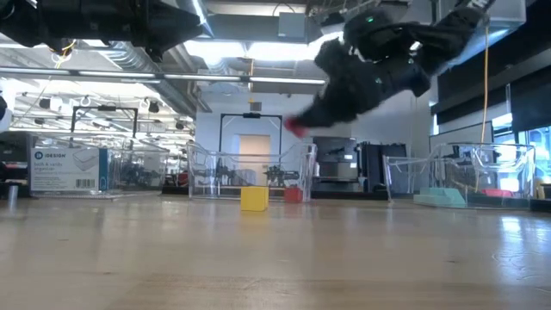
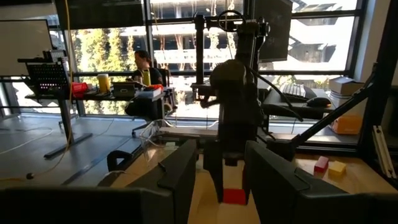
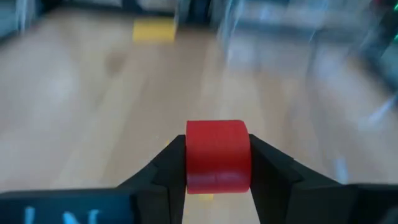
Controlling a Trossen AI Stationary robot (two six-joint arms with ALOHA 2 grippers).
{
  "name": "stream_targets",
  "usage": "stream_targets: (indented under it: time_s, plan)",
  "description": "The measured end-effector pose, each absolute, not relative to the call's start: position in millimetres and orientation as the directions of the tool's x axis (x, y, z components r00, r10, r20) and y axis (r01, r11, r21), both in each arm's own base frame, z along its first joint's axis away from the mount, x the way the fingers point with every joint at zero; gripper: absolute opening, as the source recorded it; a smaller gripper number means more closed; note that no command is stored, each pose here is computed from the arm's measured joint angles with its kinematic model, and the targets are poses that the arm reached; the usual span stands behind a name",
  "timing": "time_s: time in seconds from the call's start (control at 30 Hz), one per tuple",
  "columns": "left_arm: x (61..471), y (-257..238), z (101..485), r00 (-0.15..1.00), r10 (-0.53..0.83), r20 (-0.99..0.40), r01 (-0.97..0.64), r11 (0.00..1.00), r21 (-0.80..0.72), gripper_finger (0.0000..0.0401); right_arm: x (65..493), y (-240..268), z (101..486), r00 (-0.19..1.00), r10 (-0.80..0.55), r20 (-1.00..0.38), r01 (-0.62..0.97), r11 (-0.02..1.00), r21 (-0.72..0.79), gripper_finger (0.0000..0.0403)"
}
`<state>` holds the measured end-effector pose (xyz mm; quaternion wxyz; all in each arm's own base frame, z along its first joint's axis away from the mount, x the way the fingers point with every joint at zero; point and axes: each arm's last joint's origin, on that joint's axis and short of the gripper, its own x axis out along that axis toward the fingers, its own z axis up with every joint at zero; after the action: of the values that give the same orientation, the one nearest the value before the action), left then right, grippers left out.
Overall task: Sort & place blocks by color
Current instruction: Put the top red block into the middle transparent bin
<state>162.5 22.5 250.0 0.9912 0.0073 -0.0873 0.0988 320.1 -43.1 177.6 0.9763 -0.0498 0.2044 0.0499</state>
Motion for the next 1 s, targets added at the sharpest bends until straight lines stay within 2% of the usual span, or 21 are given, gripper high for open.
stream_targets:
  time_s: [0.13,0.3,0.7,1.0]
  plan:
    - [162.6,22.5,249.3,0.967,0.195,0.167,-0.197,0.980,-0.002,0.0131,324.2,-51.1,196.3,0.983,0.049,-0.177,-0.066,0.994,-0.091,0.0131]
    - [162.6,22.7,249.4,0.965,0.203,0.168,-0.206,0.979,-0.001,0.0131,330.9,-58.9,212.7,0.995,0.028,-0.095,-0.038,0.994,-0.102,0.0131]
    - [162.6,23.0,249.2,0.963,0.213,0.165,-0.222,0.974,0.040,0.0131,333.0,-59.3,215.9,0.997,0.010,-0.074,-0.019,0.993,-0.119,0.0131]
    - [162.5,23.0,249.5,0.963,0.209,0.169,-0.215,0.976,0.018,0.0131,342.6,-63.8,207.6,0.983,-0.163,-0.078,0.157,0.984,-0.079,0.0131]
